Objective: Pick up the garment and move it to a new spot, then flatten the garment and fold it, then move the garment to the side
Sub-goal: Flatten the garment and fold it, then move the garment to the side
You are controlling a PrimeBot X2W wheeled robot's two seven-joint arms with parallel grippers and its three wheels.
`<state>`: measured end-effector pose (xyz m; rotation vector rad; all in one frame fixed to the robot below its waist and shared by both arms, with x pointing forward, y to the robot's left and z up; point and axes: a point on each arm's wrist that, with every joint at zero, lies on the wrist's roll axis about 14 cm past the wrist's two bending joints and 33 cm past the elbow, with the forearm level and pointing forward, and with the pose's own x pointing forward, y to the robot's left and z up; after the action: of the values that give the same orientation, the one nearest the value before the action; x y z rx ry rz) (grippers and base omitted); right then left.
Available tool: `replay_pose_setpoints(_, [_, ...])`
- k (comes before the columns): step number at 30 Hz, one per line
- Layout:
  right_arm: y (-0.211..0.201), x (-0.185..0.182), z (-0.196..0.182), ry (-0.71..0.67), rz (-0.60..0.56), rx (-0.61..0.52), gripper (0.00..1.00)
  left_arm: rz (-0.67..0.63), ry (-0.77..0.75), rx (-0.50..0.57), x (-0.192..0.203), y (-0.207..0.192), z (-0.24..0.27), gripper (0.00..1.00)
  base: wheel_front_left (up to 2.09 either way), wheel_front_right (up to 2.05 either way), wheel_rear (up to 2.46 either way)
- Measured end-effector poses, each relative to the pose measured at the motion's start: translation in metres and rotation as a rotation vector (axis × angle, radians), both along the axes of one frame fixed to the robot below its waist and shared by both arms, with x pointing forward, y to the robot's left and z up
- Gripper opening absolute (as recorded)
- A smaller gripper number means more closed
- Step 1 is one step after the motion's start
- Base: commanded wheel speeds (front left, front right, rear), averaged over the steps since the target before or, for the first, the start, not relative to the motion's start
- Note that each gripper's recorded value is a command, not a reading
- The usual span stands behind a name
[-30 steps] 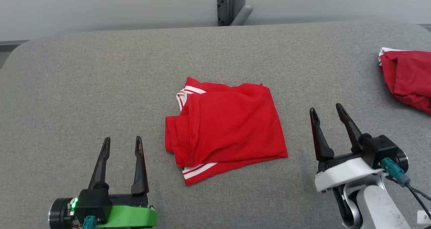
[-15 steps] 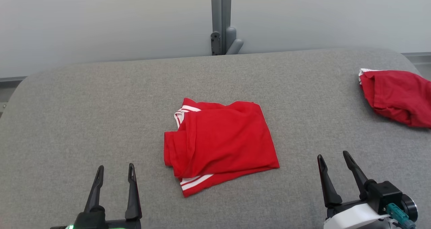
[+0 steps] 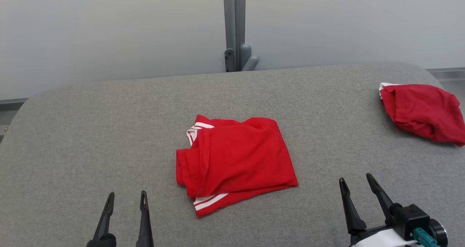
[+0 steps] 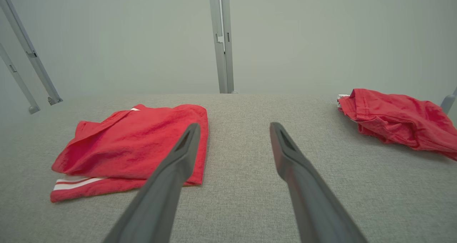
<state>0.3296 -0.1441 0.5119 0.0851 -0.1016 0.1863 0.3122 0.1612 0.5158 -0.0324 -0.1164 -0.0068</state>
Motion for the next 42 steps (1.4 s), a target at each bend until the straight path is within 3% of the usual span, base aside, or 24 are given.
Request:
replay_pose_setpoints(23, [0.008,0.001,-0.006,0.022,0.027,0.012,1.00,-0.008,0.024,0.003,-0.004,-0.003,-0.008,1.00,0.00,0.00,0.00])
replay_pose_setpoints(36, [0.039,0.034,-0.042,0.184,0.135,0.158,1.00,0.004,0.063,0.004,-0.009,0.000,-0.019,1.00,0.00,0.00,0.00])
replay_pose_setpoints(42, [0.049,0.073,-0.048,0.274,0.142,0.349,1.00,0.029,0.072,-0.006,-0.009,0.005,-0.021,1.00,0.00,0.00,0.00])
